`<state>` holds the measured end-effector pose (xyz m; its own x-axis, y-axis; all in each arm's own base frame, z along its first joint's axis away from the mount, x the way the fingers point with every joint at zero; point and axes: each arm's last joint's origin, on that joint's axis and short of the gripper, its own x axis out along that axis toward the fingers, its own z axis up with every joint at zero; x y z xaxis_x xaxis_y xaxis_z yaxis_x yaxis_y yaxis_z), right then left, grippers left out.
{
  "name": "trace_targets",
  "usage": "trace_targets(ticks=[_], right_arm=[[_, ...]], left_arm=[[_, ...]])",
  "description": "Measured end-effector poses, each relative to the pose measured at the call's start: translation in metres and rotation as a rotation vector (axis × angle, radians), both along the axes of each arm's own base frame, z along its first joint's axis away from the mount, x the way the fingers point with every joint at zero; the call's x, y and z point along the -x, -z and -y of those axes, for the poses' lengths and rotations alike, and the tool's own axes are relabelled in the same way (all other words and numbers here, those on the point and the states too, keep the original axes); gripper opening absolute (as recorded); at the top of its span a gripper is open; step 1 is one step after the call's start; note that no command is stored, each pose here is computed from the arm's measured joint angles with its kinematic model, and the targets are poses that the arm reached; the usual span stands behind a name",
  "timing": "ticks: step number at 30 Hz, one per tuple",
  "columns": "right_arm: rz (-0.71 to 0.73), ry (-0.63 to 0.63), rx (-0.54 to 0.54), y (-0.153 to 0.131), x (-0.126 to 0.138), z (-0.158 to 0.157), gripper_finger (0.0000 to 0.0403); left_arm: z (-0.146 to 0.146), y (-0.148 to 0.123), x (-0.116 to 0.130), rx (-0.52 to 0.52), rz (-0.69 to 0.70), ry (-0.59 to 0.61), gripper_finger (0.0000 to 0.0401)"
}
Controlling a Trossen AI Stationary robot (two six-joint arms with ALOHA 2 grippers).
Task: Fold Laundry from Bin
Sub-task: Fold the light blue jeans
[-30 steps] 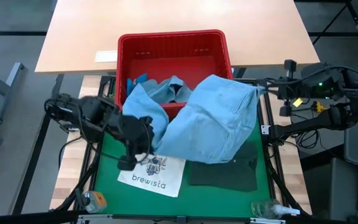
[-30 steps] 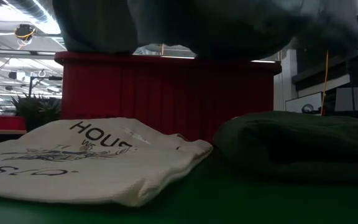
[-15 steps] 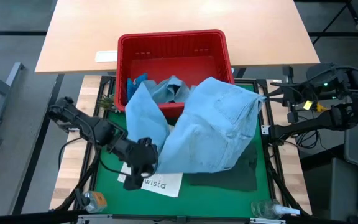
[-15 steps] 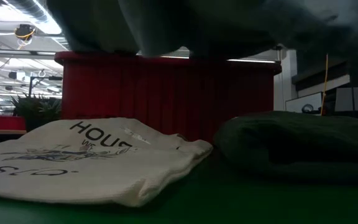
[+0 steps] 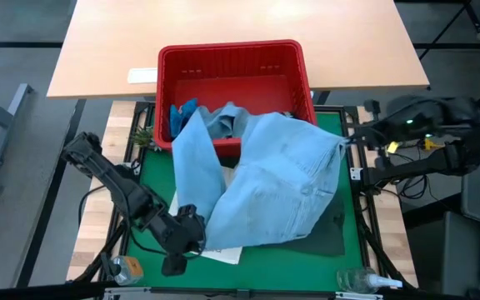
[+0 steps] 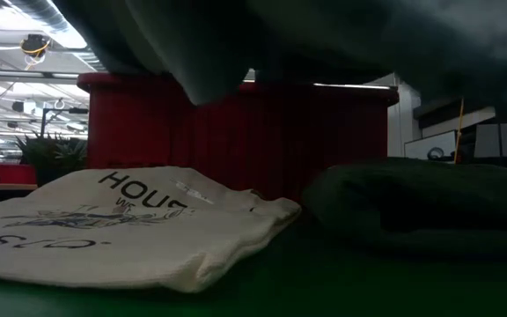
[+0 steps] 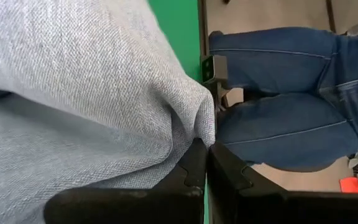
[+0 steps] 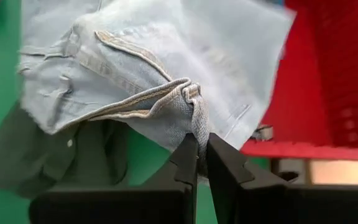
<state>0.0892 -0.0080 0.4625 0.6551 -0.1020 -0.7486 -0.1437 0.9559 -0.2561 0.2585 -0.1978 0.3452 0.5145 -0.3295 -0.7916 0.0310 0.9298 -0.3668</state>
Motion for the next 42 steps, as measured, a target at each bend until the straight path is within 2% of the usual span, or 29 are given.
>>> trace_targets(ticks=[4, 8, 11, 17, 24, 30, 37, 42], right_arm=[[-0.089, -0.002, -0.060, 0.021, -0.010, 0.000, 0.0026], [-0.175, 0.005, -0.062, 0.040, -0.020, 0.000, 0.0026], [-0.233, 0.055, 0.006, 0.053, -0.024, 0.003, 0.0026], [-0.352, 0.161, 0.211, 0.074, -0.035, 0.011, 0.0026], [-0.460, 0.202, 0.347, 0.092, -0.046, 0.015, 0.0026], [-0.530, 0.151, 0.387, 0.103, -0.051, 0.016, 0.0026], [-0.567, 0.181, 0.470, 0.109, -0.051, 0.018, 0.0027], [-0.577, 0.195, 0.501, 0.109, -0.050, 0.019, 0.0062]], left_arm=[[0.007, 0.023, -0.001, 0.019, 0.003, 0.005, 0.0000], [0.011, 0.037, 0.004, 0.012, -0.038, 0.002, 0.0000], [0.011, 0.042, 0.006, -0.003, -0.044, 0.002, 0.0000], [0.008, 0.045, 0.004, -0.032, -0.032, -0.026, 0.0000], [0.007, 0.045, 0.003, -0.053, -0.017, -0.041, 0.0000], [0.007, 0.046, 0.004, -0.058, -0.017, -0.039, 0.0000], [0.007, 0.046, 0.003, -0.066, -0.011, -0.046, 0.0000], [0.007, 0.046, 0.004, -0.069, -0.011, -0.046, 0.0000]])
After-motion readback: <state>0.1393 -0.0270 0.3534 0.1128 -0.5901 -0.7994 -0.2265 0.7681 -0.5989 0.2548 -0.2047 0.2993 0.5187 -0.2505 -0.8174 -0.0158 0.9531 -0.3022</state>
